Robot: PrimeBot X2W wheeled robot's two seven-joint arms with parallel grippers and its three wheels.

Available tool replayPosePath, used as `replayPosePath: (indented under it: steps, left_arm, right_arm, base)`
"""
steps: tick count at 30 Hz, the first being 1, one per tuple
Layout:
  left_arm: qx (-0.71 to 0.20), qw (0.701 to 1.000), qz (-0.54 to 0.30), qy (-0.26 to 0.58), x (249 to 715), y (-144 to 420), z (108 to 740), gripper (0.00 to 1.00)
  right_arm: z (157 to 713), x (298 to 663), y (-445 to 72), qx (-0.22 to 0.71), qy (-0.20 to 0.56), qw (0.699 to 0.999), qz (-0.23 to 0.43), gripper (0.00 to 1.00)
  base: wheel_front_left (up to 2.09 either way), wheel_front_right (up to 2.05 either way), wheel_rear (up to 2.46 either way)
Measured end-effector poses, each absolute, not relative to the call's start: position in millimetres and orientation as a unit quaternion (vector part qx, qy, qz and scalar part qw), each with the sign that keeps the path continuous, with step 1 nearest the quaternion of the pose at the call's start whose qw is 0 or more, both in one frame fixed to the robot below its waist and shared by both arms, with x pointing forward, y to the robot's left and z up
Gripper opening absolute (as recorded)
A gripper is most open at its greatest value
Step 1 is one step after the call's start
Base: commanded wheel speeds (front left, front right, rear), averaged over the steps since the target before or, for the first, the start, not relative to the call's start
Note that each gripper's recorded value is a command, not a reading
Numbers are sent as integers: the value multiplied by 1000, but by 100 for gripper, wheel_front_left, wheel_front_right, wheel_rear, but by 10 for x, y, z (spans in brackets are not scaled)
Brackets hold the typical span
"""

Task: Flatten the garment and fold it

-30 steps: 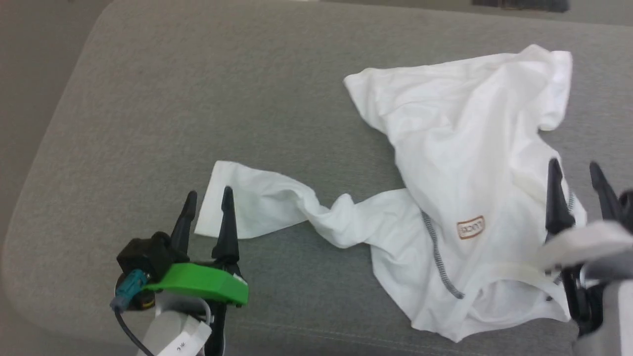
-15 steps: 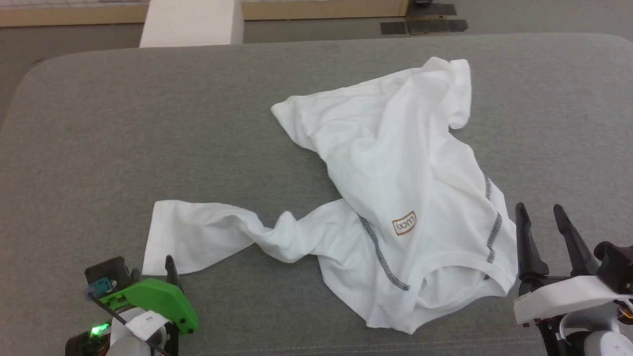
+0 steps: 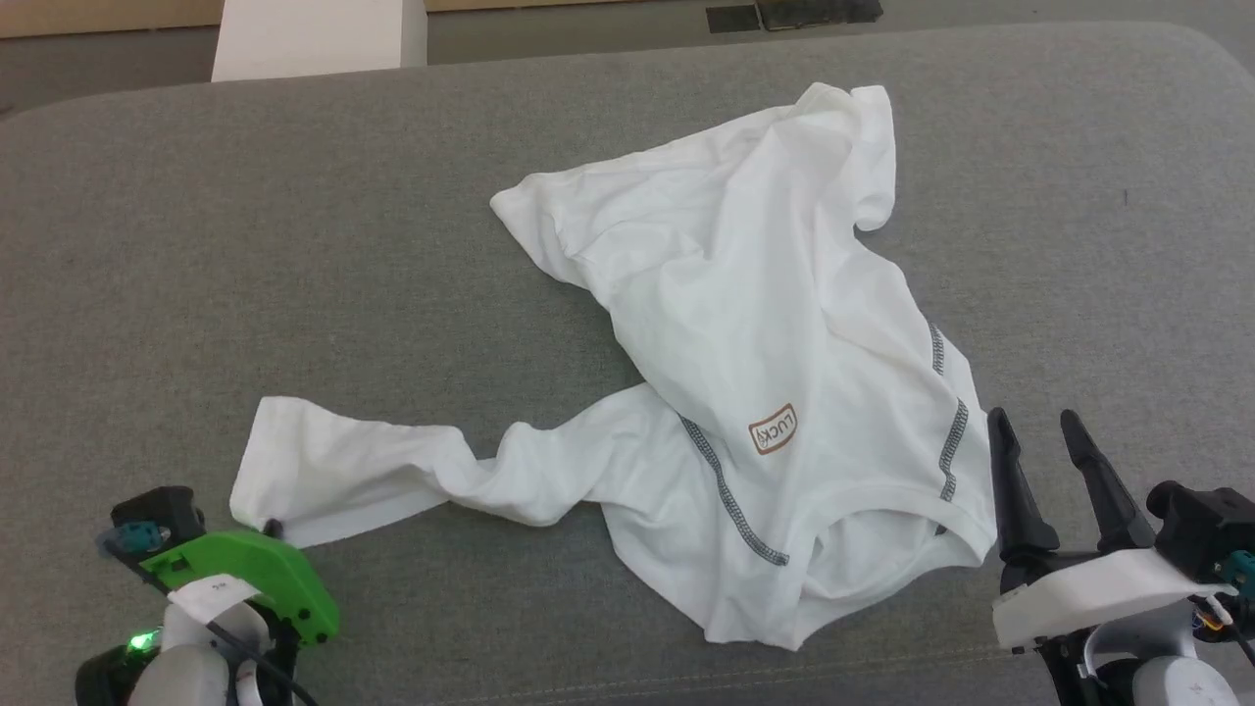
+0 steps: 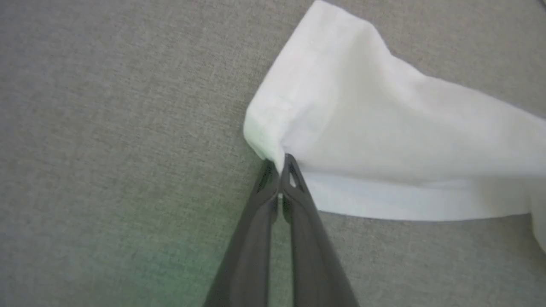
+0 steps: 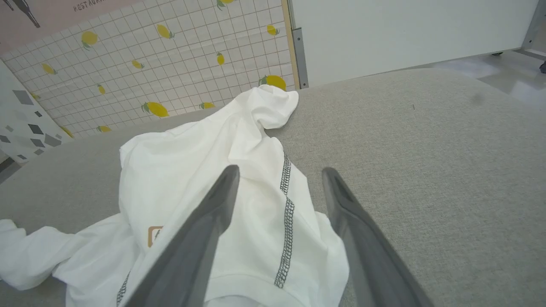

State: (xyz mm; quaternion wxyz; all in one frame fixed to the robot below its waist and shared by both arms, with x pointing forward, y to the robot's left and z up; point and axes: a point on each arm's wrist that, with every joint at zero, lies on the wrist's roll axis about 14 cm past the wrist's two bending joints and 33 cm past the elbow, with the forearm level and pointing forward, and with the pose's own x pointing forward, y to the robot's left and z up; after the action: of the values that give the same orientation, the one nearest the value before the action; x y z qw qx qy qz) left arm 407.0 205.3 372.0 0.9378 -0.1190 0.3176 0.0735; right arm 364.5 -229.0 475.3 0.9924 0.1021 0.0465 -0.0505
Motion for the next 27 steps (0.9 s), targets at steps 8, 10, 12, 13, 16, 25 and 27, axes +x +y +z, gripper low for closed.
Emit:
replayPosePath:
  steps: [8,10,12,13,16,25,27]
  left_arm:
    - [-53,968,154,194,4340,2949,4324,0]
    - [-34,970,175,164,4386,3180,4493,0]
    - [-24,972,183,145,4420,3289,4589,0]
    - [-24,974,178,139,4443,3283,4616,16]
    - [-39,978,145,146,4488,3131,4562,100]
    - [-101,984,19,149,4456,2132,4457,100]
    - [-118,984,-11,130,4422,1843,4541,100]
  right_arm:
    - [4726,3674,-2278,103,50,992,-49,100]
    - [4714,3686,-2273,103,52,992,-48,100]
    - [4693,3696,-2262,103,56,992,-46,100]
    - [4686,3704,-2252,103,57,992,-45,100]
    - [4675,3722,-2228,104,60,992,-41,100]
    - [4748,3729,-2162,105,54,993,-29,100]
    - [4785,3725,-2158,105,50,993,-28,100]
  base:
    - [0,0,0]
    - [0,0,0]
    - [0,0,0]
    - [0,0,0]
    - [0,0,0]
    - [0,0,0]
    - [0,0,0]
